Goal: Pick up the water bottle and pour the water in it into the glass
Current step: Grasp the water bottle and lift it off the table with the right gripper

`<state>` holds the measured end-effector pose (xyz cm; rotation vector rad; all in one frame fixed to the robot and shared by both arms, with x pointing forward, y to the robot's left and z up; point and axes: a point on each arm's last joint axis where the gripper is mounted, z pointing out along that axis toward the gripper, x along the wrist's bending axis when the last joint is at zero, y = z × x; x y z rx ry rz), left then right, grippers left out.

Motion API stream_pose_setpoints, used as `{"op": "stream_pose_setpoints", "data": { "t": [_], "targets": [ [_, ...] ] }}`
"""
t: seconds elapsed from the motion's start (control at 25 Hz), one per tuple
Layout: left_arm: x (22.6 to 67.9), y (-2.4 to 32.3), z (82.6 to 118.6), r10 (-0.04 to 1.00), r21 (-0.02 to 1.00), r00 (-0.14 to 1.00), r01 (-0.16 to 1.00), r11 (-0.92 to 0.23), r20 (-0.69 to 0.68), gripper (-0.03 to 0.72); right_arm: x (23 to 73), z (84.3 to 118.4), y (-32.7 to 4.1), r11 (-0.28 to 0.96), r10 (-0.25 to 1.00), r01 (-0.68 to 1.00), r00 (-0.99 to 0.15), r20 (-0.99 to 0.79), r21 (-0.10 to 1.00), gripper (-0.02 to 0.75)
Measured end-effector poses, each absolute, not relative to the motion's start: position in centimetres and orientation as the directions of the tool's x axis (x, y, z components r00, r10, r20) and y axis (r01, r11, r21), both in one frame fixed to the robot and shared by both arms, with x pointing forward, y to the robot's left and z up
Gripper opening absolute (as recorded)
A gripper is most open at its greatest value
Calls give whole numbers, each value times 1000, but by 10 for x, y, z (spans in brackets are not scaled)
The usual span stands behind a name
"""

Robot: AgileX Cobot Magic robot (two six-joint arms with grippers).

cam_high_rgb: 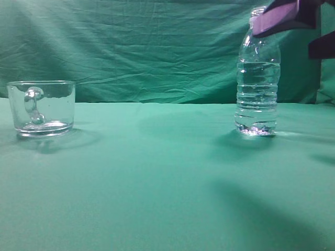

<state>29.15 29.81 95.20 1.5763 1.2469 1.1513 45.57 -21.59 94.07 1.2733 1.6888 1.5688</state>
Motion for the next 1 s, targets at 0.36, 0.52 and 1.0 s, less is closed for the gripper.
{"op": "stream_pose_setpoints", "data": {
  "t": [0.36, 0.52, 1.0],
  "targets": [
    [291, 298, 952, 980, 949, 99, 250, -192, 172, 0, 498, 913, -207, -148, 879, 312, -393, 270, 938, 643],
    [291, 298, 952, 980, 949, 99, 250, -192, 172, 0, 513, 901, -202, -159, 876, 310, -393, 279, 937, 643],
    [291, 298, 952, 980, 949, 99, 250, -192, 172, 0, 541, 891, -192, -101, 867, 267, -448, 216, 958, 599]
  ]
}}
